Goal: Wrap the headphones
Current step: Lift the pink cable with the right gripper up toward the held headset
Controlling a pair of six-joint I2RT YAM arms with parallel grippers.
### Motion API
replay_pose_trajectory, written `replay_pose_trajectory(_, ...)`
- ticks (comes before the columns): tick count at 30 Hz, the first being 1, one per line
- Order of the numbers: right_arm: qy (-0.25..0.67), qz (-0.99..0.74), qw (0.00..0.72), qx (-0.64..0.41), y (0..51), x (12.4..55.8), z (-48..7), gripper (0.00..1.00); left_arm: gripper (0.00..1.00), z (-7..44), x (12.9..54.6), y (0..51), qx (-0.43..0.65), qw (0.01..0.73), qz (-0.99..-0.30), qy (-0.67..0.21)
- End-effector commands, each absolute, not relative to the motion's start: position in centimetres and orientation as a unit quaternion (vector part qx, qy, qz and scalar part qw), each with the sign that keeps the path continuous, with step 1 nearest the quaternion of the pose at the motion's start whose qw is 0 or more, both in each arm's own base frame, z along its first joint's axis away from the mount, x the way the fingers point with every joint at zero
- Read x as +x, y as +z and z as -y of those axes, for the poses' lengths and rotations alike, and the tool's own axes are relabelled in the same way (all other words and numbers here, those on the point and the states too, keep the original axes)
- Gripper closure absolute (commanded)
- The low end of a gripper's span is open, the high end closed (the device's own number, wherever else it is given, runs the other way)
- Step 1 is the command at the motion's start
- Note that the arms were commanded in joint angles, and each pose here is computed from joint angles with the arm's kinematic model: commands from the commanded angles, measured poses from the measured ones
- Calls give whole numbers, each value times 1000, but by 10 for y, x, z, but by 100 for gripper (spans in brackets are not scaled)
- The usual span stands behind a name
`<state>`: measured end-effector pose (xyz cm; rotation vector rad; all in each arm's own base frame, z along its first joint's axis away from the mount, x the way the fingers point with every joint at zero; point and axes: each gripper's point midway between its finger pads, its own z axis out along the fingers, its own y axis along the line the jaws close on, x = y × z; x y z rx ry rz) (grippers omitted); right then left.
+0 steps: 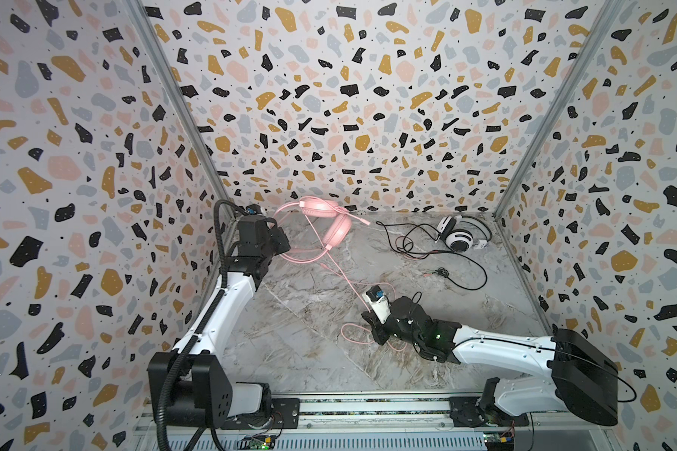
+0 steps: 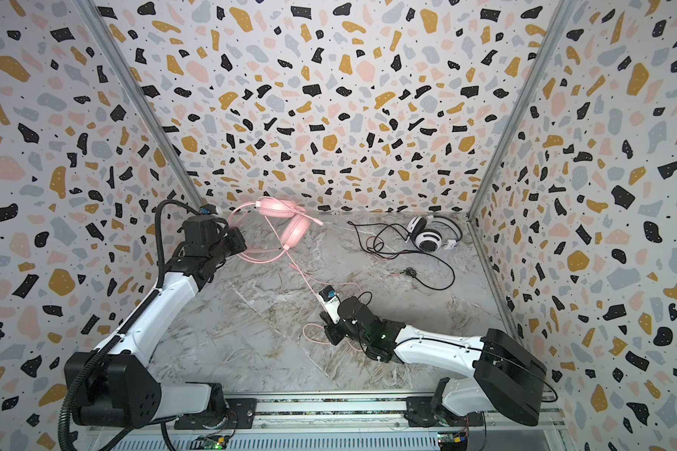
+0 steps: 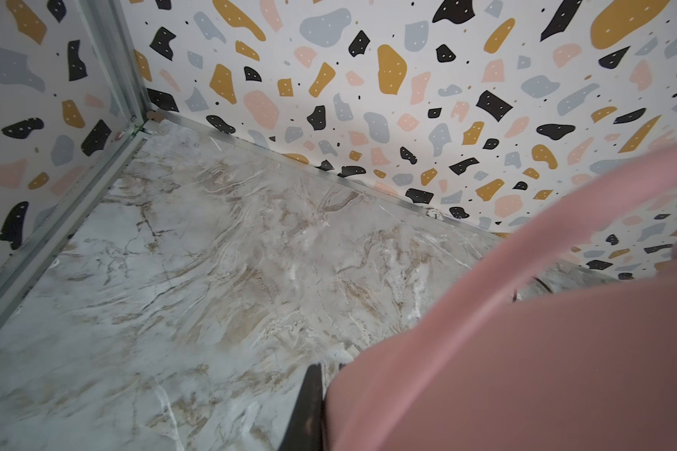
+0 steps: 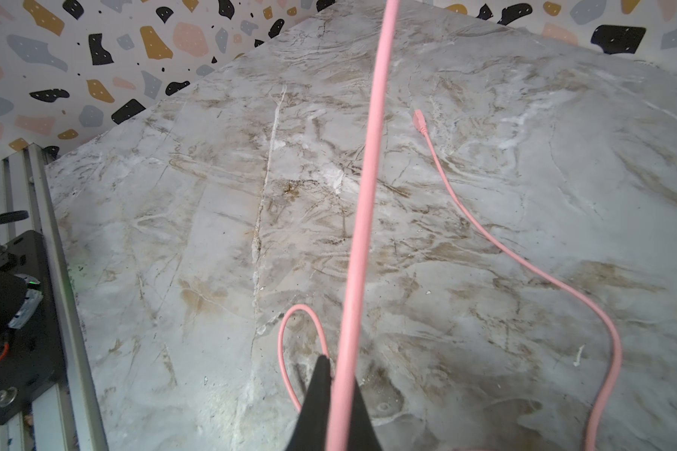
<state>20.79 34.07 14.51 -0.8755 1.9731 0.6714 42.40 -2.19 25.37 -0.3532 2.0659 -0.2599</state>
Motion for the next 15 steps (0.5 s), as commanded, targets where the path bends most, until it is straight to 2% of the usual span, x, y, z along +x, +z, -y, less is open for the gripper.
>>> replay_pose_trajectory(1, 250, -790, 433, -355, 158, 210, -337, 97, 100, 10, 430, 315, -165, 574, -795, -108)
replay_pose_trajectory(9, 219, -791, 447, -357, 168, 217, -330, 97, 100, 16, 429, 314, -157, 567, -804, -92)
replay_pose_trajectory(15, 198, -780, 476, -355, 198, 223, -322, 97, 100, 13, 425, 315, -160, 568, -805, -61)
